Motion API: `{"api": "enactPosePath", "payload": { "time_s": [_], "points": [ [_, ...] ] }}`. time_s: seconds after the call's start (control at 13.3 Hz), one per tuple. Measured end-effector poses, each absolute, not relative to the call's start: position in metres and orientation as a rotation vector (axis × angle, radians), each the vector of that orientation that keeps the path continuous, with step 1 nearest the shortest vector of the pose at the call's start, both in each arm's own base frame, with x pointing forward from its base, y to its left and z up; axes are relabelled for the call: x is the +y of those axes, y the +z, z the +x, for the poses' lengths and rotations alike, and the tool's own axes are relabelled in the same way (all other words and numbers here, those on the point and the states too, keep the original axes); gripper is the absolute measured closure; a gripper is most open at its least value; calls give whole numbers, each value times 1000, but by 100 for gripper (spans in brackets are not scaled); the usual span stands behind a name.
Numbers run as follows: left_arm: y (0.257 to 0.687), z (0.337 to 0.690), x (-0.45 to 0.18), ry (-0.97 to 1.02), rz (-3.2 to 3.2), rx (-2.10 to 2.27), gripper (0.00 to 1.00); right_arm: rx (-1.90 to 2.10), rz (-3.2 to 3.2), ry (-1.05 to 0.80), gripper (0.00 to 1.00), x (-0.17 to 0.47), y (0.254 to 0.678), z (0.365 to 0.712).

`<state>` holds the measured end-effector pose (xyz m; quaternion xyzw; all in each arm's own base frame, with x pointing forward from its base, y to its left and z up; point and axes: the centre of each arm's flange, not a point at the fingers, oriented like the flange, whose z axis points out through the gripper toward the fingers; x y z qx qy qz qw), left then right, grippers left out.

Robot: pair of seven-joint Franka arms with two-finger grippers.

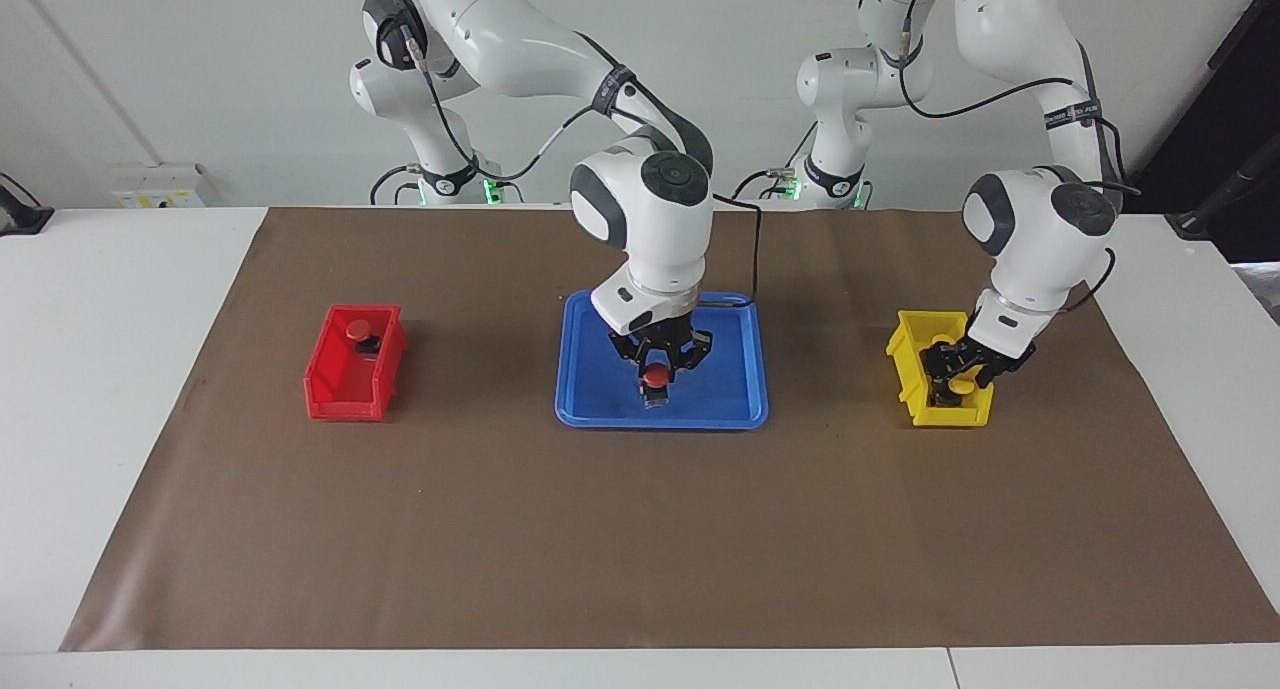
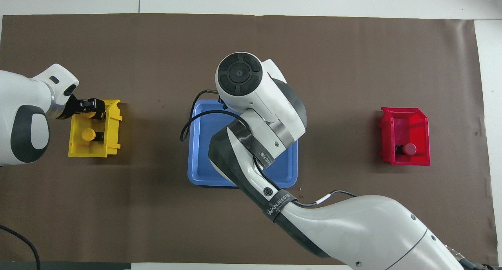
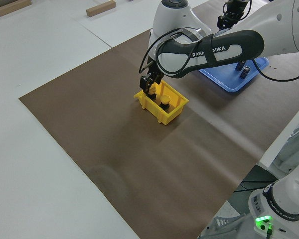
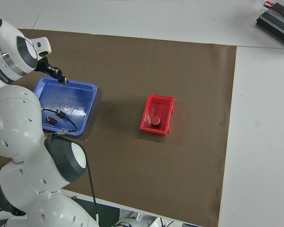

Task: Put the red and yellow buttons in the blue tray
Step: 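Carry the red button into the blue tray with the right gripper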

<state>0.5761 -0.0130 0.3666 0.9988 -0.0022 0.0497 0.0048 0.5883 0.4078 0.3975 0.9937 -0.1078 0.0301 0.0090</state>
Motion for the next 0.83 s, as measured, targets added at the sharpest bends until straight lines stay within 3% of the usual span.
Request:
{"api": "enactPosePath", "payload": {
  "time_s": [0.3,0.38,0.45,0.68,0.83],
  "points": [
    [362,574,-13,141,3129,-5,33,-338,3093,69,59,405,370,578],
    [362,573,-13,141,3129,-4,40,-344,3086,55,59,405,366,574],
    [362,573,-12,141,3129,-2,55,-353,3080,44,59,404,363,570],
    [366,575,-12,120,3130,2,59,-375,3080,46,59,411,360,556],
    [389,581,-12,38,3132,1,59,-400,3083,58,42,411,364,555]
  ]
}}
